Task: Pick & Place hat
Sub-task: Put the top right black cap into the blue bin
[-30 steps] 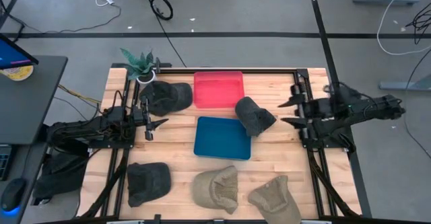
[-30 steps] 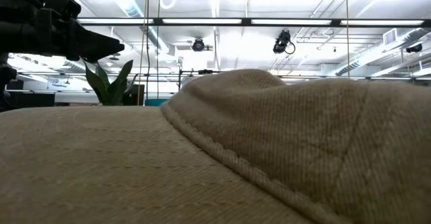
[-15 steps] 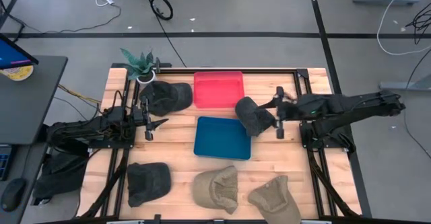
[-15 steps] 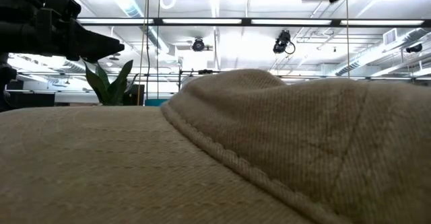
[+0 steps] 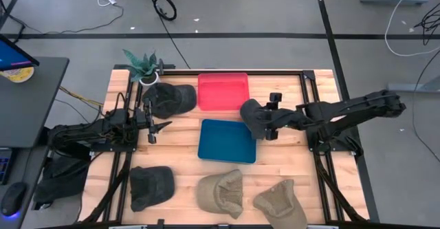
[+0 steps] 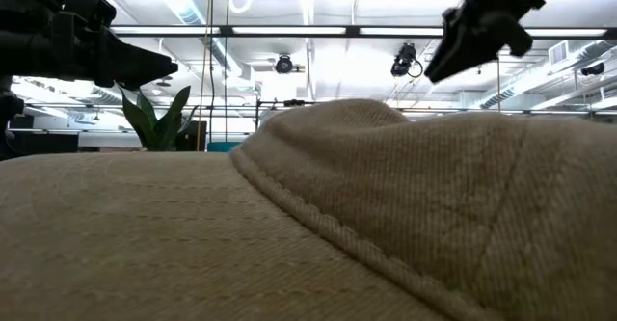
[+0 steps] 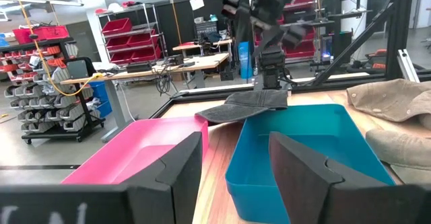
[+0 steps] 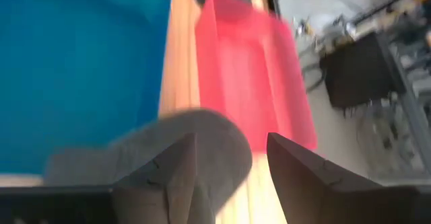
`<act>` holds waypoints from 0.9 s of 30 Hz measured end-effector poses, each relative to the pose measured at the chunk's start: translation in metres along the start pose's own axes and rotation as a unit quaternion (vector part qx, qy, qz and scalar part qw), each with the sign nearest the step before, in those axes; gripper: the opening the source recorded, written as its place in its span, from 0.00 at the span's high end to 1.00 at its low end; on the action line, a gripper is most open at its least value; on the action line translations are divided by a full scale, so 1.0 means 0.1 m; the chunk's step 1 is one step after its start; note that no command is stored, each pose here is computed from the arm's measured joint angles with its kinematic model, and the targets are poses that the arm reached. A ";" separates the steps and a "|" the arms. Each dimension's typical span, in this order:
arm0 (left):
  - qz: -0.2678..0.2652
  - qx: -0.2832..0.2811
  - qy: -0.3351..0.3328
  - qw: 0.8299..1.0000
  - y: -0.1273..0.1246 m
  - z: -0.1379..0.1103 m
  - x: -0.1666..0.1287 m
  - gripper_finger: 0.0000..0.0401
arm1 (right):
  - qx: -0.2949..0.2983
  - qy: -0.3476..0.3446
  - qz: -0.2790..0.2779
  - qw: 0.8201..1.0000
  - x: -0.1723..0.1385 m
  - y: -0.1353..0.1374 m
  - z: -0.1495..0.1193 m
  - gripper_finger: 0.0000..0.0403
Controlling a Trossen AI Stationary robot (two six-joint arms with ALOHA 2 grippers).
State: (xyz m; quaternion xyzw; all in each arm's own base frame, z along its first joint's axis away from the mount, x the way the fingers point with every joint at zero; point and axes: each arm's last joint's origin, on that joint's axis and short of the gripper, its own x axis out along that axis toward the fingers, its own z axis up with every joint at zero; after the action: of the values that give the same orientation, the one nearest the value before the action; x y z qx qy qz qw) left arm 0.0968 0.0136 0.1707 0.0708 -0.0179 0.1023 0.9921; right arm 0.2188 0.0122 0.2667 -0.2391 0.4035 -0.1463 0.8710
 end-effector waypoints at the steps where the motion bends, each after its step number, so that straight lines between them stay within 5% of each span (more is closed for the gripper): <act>1: 0.000 0.000 0.000 1.000 0.00 0.00 0.00 0.56 | 0.002 0.014 0.000 1.000 0.02 0.00 -0.02 0.54; 16: 0.000 0.000 0.000 1.000 0.00 0.00 0.00 0.56 | 0.040 0.106 0.026 0.993 0.35 -0.12 -0.45 0.54; 27: 0.000 0.000 0.000 1.000 0.00 0.00 0.00 0.56 | 0.045 0.089 0.054 0.994 0.62 -0.15 -0.77 0.54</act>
State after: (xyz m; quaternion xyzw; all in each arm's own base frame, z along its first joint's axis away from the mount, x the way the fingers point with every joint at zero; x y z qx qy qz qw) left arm 0.0968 0.0136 0.1707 0.0707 -0.0180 0.1023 0.9921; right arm 0.1978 -0.0509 0.1919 -0.1633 0.4846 -0.1375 0.8483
